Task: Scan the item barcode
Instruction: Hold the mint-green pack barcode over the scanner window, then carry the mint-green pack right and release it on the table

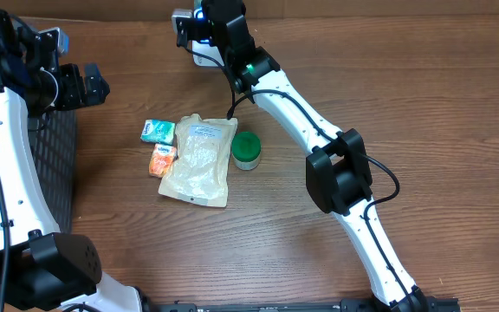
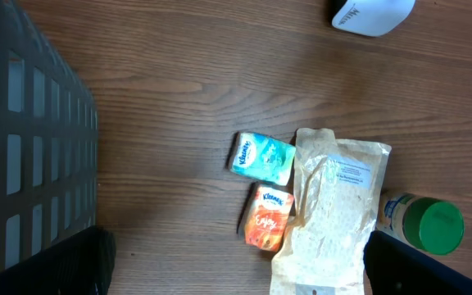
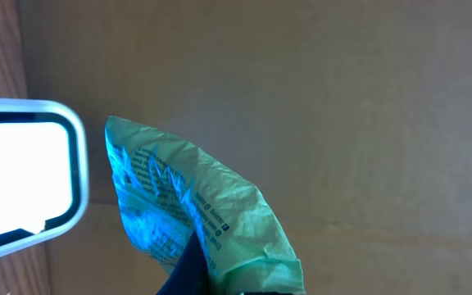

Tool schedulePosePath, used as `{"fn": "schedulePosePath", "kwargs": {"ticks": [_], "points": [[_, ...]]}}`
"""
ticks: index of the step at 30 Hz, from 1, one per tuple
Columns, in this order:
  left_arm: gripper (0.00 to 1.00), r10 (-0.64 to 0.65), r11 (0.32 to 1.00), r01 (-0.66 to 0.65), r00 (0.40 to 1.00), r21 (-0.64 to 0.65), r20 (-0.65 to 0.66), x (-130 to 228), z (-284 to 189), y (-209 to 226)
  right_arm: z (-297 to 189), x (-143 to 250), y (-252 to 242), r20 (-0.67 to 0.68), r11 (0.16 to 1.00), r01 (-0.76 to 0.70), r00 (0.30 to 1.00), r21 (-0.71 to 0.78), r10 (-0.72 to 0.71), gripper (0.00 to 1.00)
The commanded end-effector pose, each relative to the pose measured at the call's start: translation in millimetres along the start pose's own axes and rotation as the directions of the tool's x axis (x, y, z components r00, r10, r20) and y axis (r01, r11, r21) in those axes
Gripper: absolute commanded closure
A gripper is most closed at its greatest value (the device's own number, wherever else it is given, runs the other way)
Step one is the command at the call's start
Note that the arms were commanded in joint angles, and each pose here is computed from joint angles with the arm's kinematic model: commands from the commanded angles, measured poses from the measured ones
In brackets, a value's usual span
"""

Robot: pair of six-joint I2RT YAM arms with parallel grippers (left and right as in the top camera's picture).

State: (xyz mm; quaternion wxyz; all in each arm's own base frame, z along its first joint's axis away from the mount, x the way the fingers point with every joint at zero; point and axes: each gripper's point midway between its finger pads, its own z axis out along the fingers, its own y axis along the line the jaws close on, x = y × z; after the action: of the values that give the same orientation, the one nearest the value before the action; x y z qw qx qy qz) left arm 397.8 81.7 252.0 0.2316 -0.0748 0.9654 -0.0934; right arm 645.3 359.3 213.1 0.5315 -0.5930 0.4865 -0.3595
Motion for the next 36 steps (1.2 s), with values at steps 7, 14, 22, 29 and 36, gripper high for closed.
{"fn": "schedulePosePath", "kwargs": {"ticks": [7,14,22,29,36], "points": [[0.01,0.003,1.0,-0.004,0.999,0.002,0.047,-6,-16,-4,-5,-11,-13,0.022,0.997,-0.068,0.997,0.03,0.068,0.96],[0.0,0.003,1.0,-0.004,0.999,0.002,0.047,-6,-16,-4,-32,-13,-74,0.063,0.912,-0.403,0.915,0.076,0.399,0.96],[0.0,0.003,1.0,-0.004,0.999,0.002,0.047,-6,-16,-4,-115,38,-147,-0.078,0.422,-0.904,0.417,0.063,0.906,0.96],[0.0,0.003,1.0,-0.004,0.999,0.002,0.047,-6,-16,-4,-221,106,-135,-0.4,-0.001,-0.997,-0.034,0.083,0.916,0.96],[0.0,0.003,1.0,-0.004,0.999,0.002,0.047,-6,-16,-4,-288,198,-89,-0.621,-0.269,-0.927,-0.374,0.26,0.689,0.96]]}}
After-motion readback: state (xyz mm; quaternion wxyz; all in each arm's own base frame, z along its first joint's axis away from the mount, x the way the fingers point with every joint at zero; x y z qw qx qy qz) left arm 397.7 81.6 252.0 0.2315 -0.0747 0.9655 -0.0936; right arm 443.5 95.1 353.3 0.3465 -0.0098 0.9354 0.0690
